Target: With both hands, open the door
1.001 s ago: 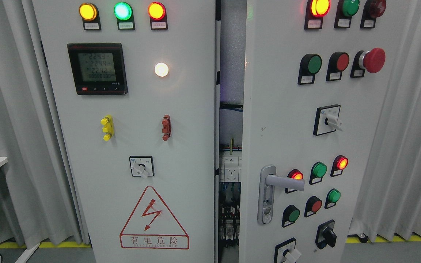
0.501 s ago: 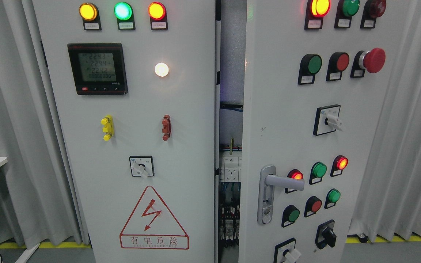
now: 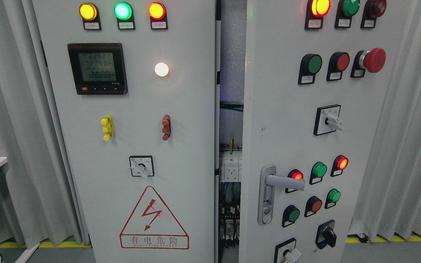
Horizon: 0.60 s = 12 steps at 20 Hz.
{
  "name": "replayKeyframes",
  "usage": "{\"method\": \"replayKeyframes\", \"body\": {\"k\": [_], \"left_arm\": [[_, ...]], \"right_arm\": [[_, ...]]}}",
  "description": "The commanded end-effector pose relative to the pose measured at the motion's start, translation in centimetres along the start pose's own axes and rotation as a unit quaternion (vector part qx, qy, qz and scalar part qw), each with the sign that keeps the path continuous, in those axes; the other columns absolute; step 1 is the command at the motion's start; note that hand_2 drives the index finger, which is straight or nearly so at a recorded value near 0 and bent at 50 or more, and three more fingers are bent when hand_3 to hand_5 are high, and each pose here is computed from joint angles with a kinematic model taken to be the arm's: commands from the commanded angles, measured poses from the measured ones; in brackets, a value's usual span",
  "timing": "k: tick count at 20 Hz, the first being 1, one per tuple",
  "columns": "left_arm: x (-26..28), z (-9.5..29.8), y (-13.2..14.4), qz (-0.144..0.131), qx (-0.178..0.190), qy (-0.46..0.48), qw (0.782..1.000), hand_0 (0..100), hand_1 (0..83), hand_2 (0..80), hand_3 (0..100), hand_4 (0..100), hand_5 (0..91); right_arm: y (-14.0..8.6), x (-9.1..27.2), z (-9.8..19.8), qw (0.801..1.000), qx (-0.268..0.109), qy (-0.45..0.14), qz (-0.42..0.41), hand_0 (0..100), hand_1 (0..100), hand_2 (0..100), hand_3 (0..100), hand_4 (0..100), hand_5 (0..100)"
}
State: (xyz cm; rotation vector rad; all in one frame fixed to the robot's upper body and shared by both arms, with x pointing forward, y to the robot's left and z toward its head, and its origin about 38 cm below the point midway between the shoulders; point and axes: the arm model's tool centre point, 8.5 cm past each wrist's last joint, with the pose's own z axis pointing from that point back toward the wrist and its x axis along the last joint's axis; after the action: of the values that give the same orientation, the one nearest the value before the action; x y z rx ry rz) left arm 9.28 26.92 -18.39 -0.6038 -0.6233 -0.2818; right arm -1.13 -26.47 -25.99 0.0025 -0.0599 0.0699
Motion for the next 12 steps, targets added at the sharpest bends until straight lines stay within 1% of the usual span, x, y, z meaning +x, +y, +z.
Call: {"method": "replayKeyframes", "body": {"k": [1,3,4,5,8,10,12], "left_arm": [[19.9,6.6,-4.0,-0.288,-0.084,-0.185,0.936,30,0.0,2.7,3,4,0.0],[22.2,8.4,-5.0,-0.312,-0.119,-0.207,0.920,30,0.0,2.7,3,4,0.0],[23.3,9.2,-5.3,-0.316,-0.134,-0.219,0.913,30,0.0,2.7,3,4,0.0],[24.3,10.0,-5.4,-0.318,-0.144,-0.231,0.908,30,0.0,2.7,3,4,0.0],[29.4,13.5,-5.6,-0.346,-0.177,-0.263,0.883,30,0.0,2.7,3,4,0.0],[32.6,15.8,-6.4,-0.363,-0.203,-0.280,0.865,30,0.0,2.7,3,4,0.0],[35.3,17.0,-6.8,-0.381,-0.212,-0.294,0.851,30,0.0,2.7,3,4,0.0]], "right_arm": [[-0.1,0.5,0.0,1.000,0.000,-0.003,0.008,22,0,0,0,0,0],[-0.1,0.6,0.0,1.000,0.000,-0.004,0.008,22,0,0,0,0,0],[-0.1,0.6,0.0,1.000,0.000,-0.004,0.008,22,0,0,0,0,0],[-0.1,0.6,0.0,1.000,0.000,-0.004,0.008,22,0,0,0,0,0],[-0.1,0.6,0.0,1.000,0.000,-0.004,0.008,22,0,0,0,0,0],[-0.1,0.6,0.0,1.000,0.000,-0.004,0.008,22,0,0,0,0,0],[-0.1,0.6,0.0,1.000,0.000,-0.004,0.008,22,0,0,0,0,0]]}}
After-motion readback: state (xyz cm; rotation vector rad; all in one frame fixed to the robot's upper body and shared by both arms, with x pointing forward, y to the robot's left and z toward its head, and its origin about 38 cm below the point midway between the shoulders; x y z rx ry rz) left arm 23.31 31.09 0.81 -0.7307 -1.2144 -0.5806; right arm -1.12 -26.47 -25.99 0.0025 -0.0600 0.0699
